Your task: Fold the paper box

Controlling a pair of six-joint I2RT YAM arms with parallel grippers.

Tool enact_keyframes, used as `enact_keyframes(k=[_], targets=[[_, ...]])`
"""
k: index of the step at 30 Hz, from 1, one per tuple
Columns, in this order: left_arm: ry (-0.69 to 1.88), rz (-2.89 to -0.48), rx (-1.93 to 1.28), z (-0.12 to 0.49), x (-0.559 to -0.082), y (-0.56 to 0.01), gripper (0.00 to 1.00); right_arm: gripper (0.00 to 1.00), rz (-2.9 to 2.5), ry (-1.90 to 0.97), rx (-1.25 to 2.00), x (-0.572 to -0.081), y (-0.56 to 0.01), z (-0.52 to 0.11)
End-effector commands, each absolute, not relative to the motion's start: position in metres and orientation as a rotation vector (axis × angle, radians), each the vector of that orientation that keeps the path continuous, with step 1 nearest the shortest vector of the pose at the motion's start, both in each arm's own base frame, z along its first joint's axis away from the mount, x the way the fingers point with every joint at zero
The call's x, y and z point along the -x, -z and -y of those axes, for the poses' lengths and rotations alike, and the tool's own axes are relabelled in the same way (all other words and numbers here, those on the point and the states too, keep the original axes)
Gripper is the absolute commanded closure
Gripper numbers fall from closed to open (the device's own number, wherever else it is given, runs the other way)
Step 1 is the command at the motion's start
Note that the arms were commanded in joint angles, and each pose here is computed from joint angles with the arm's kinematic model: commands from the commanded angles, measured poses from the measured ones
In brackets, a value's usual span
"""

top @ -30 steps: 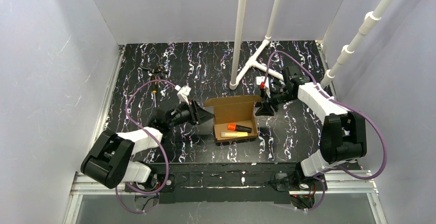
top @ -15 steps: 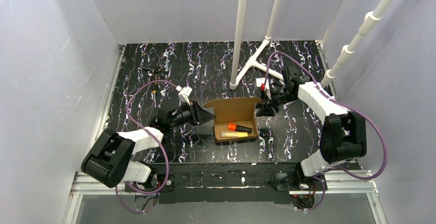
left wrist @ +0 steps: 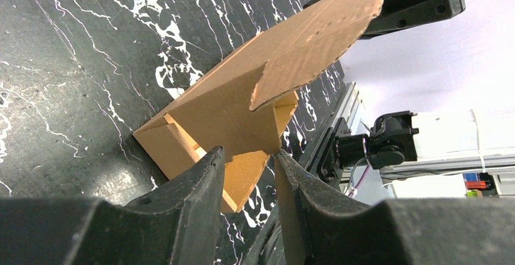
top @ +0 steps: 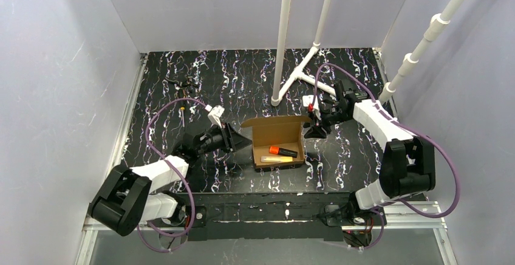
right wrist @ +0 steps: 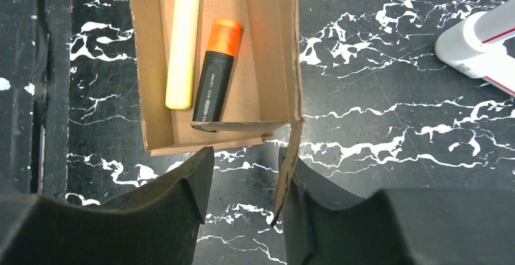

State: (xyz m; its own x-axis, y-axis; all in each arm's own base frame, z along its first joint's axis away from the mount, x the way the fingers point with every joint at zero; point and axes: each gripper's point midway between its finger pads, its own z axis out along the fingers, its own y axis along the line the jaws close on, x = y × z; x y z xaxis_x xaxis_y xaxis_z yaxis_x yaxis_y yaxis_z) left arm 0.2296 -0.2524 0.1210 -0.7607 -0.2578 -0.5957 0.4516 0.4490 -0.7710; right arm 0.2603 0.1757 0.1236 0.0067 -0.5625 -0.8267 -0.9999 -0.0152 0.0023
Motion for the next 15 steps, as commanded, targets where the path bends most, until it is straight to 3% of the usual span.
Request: enact_keyframes(k=[1,15], targets=[[1.373,-2.044,-0.19,0.251,-0.217,-0.122,0.65,0.48,-1.54,-0.807,1.697,-0.255,-0.134,-0.175],[1.404,-2.128,-0.205,0.25,-0.202,-0.108,0.64,0.47,-1.537,-0.764,1.77,-0.24,-0.119,-0.167]])
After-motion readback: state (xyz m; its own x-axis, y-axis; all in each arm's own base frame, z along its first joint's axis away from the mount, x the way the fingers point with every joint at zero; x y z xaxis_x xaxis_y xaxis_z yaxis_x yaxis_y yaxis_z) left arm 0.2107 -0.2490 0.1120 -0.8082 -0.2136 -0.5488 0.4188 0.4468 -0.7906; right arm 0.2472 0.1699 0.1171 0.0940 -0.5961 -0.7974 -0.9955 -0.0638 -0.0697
